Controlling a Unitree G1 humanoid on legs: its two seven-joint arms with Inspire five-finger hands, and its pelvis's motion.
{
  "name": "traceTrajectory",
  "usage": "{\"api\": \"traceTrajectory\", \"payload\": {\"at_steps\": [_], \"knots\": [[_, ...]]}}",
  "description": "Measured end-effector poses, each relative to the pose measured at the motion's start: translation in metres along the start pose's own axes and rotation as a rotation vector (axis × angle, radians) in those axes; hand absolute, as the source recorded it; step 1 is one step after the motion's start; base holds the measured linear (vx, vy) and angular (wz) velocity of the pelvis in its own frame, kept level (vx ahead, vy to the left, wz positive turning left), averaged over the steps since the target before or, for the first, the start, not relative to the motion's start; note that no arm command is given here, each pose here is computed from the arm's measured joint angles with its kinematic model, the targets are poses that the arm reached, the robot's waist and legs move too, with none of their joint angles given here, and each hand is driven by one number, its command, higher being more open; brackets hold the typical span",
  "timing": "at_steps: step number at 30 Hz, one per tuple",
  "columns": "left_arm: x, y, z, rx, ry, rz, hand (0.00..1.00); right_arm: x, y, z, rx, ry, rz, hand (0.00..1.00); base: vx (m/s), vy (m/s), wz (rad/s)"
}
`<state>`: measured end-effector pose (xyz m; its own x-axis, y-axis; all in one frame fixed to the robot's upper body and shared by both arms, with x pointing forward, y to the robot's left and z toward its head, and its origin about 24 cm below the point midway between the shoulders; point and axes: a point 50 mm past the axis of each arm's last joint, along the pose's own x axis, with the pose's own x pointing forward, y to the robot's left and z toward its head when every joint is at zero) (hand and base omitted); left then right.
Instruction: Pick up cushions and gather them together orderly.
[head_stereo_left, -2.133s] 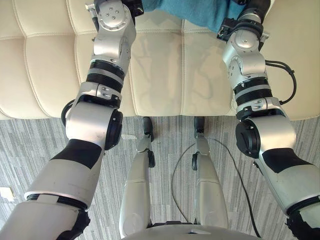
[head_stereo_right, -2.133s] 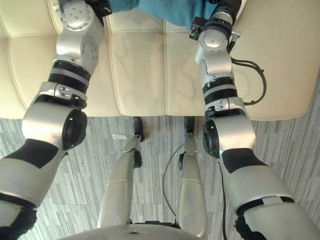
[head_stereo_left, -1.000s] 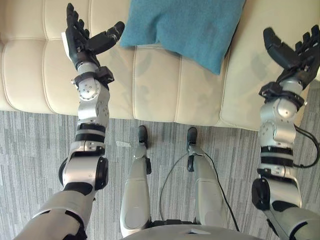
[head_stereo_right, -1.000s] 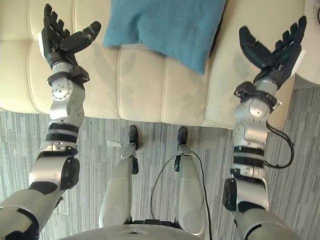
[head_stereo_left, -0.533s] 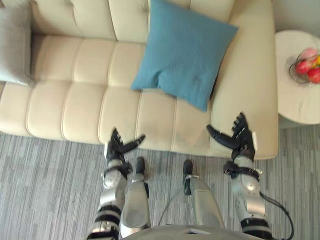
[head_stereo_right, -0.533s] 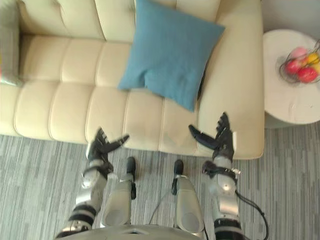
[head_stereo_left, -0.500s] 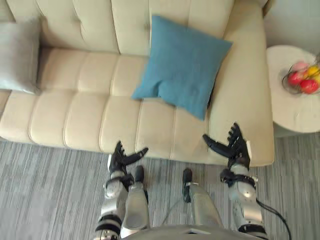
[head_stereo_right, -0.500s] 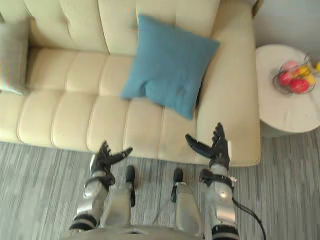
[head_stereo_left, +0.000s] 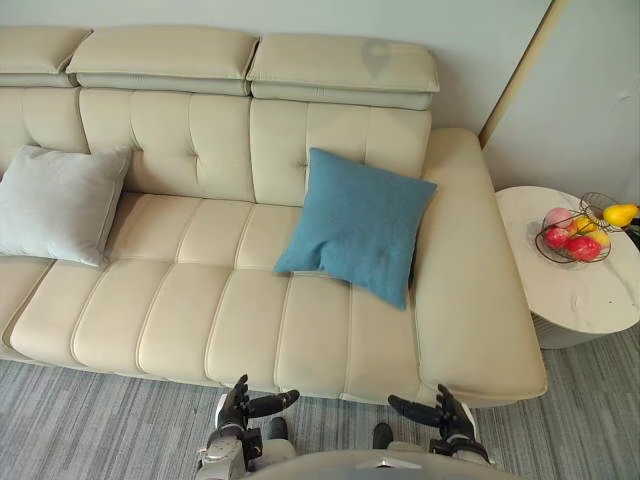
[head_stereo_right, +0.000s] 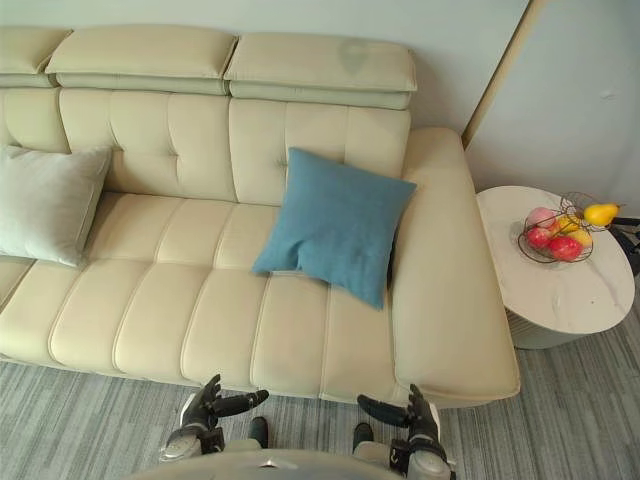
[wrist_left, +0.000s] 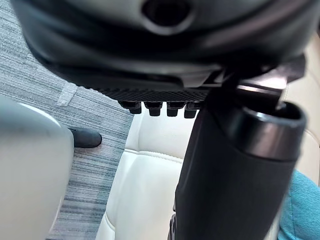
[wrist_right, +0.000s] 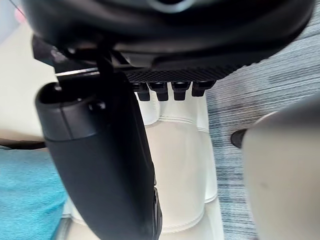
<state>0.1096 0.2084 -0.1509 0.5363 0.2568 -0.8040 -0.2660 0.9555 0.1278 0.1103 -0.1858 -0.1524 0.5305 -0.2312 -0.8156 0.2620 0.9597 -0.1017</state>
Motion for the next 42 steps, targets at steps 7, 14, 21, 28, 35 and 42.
{"api": "traceTrajectory", "payload": {"at_steps": [7, 14, 21, 28, 35, 42], "knots": [[0.001, -0.011, 0.011, -0.079, -0.033, -0.004, 1.00, 0.001, 0.012, 0.006, 0.012, -0.004, 0.025, 1.00, -0.12, -0.048, -0.06], [0.003, -0.029, 0.021, -0.188, -0.045, -0.033, 1.00, 0.003, 0.014, 0.014, 0.036, -0.024, -0.002, 1.00, -0.16, -0.182, 0.51], [0.005, -0.030, 0.033, -0.186, -0.086, -0.038, 1.00, 0.003, 0.009, 0.012, 0.043, -0.017, -0.023, 1.00, -0.11, 0.099, 0.42], [0.004, -0.015, 0.020, -0.119, -0.043, -0.008, 1.00, 0.000, 0.016, -0.002, 0.117, 0.050, -0.009, 1.00, -0.04, 0.209, 0.03], [0.001, -0.001, -0.004, -0.053, 0.054, 0.015, 1.00, 0.003, -0.002, -0.010, 0.157, 0.108, -0.065, 1.00, 0.06, 0.059, -0.05], [0.001, -0.003, -0.012, 0.032, 0.093, -0.032, 1.00, 0.002, -0.021, -0.022, 0.169, 0.165, -0.117, 1.00, 0.06, -0.043, -0.05]]}}
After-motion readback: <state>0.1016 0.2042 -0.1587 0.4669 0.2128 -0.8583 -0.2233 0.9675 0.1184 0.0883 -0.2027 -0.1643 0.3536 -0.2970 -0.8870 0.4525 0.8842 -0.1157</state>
